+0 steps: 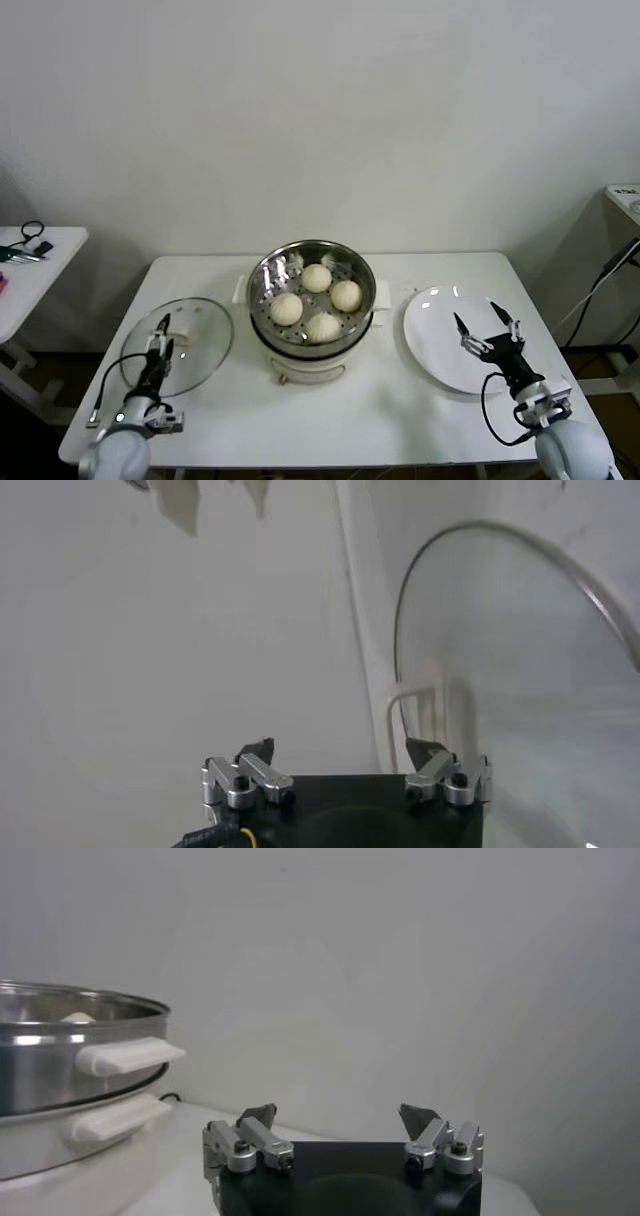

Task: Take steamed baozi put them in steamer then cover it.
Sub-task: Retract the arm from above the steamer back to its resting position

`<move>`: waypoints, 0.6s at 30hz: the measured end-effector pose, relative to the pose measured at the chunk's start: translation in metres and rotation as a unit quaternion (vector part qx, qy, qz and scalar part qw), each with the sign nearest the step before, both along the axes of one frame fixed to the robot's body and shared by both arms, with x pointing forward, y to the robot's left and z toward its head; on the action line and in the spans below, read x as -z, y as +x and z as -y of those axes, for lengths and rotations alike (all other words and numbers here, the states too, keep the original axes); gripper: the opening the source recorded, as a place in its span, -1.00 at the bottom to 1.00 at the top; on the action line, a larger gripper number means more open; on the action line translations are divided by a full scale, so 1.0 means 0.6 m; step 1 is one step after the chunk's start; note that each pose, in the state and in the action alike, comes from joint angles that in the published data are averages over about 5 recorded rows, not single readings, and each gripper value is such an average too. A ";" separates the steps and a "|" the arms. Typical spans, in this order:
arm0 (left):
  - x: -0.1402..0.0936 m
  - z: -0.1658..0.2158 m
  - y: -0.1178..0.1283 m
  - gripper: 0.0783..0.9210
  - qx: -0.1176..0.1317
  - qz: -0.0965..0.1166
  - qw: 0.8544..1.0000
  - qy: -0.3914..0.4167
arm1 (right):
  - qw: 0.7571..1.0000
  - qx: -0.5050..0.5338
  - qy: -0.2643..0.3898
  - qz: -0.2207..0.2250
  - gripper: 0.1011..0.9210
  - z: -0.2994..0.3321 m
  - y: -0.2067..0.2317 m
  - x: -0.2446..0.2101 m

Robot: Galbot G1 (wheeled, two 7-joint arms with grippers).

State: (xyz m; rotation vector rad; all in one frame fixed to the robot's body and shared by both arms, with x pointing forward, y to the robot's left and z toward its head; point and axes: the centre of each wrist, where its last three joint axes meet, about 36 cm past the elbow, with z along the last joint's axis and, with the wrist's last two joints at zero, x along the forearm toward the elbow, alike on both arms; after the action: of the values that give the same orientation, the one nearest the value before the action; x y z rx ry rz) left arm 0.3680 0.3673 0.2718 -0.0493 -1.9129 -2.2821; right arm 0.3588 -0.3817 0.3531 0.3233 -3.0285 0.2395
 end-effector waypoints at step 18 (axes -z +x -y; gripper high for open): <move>0.017 -0.010 0.066 0.77 -0.001 0.013 1.000 -0.015 | 1.000 0.002 -0.010 -0.006 0.76 0.004 -0.005 0.019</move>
State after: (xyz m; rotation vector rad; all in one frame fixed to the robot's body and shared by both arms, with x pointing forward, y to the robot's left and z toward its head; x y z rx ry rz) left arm 0.4076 0.3731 0.2615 -0.0196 -1.9592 -2.2635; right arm 0.3555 -0.3843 0.3417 0.3172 -3.0126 0.2658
